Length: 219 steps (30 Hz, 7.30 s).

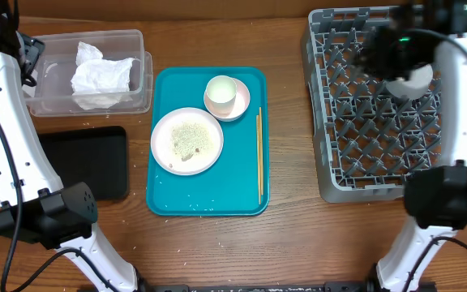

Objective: Sort waste into correct bins and load items into the dishwasher
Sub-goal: 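Release the bowl and move the right gripper back toward the tray, then grasp the white cup off the pink saucer with the right gripper, then carry the cup to the rack and place it beside the bowl, then release the cup and lift the right gripper out of the rack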

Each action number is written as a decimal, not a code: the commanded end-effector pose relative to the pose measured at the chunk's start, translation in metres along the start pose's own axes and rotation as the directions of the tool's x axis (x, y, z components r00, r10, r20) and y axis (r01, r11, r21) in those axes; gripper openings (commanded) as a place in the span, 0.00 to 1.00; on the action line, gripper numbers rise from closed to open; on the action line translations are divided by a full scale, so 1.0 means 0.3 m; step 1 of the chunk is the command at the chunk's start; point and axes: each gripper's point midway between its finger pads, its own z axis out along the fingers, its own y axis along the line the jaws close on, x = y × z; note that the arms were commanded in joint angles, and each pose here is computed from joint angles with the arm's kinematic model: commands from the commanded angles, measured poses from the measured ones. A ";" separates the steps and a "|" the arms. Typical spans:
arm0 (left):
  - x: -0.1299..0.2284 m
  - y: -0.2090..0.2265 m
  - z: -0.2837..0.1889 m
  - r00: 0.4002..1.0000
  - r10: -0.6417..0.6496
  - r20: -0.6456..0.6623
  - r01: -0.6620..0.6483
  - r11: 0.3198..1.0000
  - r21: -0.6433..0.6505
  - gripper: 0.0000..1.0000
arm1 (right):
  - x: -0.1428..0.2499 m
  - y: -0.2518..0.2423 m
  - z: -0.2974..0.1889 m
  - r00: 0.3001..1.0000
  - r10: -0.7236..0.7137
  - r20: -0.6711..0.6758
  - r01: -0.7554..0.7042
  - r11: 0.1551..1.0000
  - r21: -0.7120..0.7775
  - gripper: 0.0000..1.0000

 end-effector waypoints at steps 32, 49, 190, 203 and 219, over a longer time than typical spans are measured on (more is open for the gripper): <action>0.002 -0.002 0.011 1.000 0.000 0.009 0.000 1.000 -0.016 1.00 | 0.272 0.628 0.832 0.722 -0.691 0.025 0.666 0.704 0.245 0.61; 0.002 -0.003 0.011 1.000 0.000 0.009 0.000 1.000 -0.015 1.00 | 0.335 0.543 0.911 0.734 -0.674 -0.083 0.671 0.699 0.247 0.36; 0.002 -0.003 0.011 1.000 -0.001 0.009 0.001 1.000 -0.015 1.00 | -0.074 -0.580 0.123 0.966 0.210 0.150 -0.258 0.755 0.604 0.04; 0.002 -0.003 0.011 1.000 0.000 0.009 0.000 1.000 -0.015 1.00 | -0.075 -0.324 -0.060 0.970 0.199 0.137 -0.239 0.877 0.418 0.04; 0.002 -0.003 0.011 1.000 0.000 0.009 0.000 1.000 -0.015 1.00 | -0.034 0.439 0.367 0.899 -0.411 0.149 0.378 0.903 0.205 0.66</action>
